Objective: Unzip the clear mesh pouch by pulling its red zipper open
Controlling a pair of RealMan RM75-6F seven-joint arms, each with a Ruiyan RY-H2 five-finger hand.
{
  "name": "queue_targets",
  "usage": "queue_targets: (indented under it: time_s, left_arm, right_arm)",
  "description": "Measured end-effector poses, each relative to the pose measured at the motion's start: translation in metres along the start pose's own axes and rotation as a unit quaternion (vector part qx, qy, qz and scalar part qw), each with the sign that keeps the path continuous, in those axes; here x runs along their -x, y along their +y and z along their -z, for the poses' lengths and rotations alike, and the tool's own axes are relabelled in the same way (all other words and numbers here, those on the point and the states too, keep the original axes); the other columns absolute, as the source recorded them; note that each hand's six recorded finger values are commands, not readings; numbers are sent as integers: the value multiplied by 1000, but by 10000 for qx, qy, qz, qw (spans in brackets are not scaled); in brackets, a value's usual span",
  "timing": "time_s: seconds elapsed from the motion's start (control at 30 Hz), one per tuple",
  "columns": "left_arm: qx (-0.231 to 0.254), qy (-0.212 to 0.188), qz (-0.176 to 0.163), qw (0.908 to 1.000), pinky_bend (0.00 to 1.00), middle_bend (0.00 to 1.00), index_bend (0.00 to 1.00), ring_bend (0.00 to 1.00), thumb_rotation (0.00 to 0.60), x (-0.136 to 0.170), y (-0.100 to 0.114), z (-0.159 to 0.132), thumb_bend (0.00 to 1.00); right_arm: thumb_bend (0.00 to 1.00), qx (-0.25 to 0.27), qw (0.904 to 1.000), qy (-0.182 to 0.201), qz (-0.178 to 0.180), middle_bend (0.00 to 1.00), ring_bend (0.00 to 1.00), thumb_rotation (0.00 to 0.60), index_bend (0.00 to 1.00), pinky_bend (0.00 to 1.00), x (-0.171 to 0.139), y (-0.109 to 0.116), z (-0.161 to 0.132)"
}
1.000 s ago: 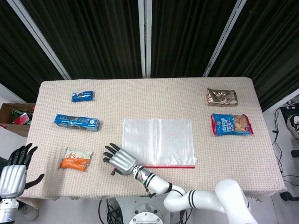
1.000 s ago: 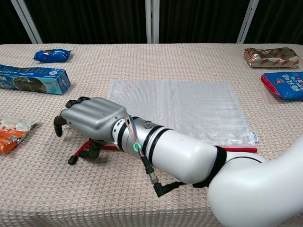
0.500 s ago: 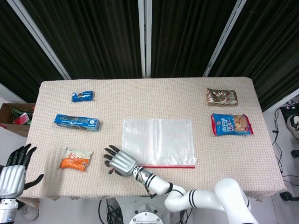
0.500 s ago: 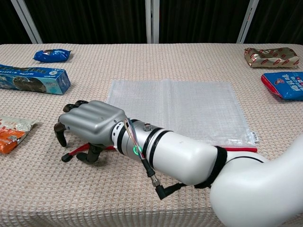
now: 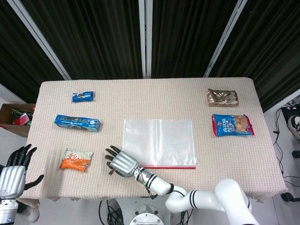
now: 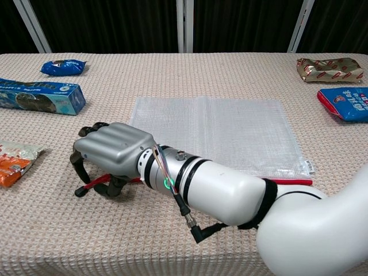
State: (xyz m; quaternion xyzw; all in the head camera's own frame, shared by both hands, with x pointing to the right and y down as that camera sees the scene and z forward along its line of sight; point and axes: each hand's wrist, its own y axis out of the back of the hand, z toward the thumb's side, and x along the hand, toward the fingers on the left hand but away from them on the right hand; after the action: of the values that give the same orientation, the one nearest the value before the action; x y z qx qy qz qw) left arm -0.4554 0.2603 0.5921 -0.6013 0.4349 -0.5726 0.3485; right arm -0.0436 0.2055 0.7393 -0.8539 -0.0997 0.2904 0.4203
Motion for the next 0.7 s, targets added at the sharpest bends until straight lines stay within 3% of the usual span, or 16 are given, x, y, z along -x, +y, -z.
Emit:
queue_targets:
  time_s: [0.4,0.7]
  left_arm:
    - [21,5,59,10000,106,60,113,39,600,0,-3,1,154]
    - [411,-299,186,9985,106,60,113,39,600,-11,-7,-12,155]
  right_arm:
    - [457,42,9999,64,73,262,0,600,692,0,1,-1,-5]
    - [477,65,9983,204,539,276,0,600,815,0,-15,18,-6]
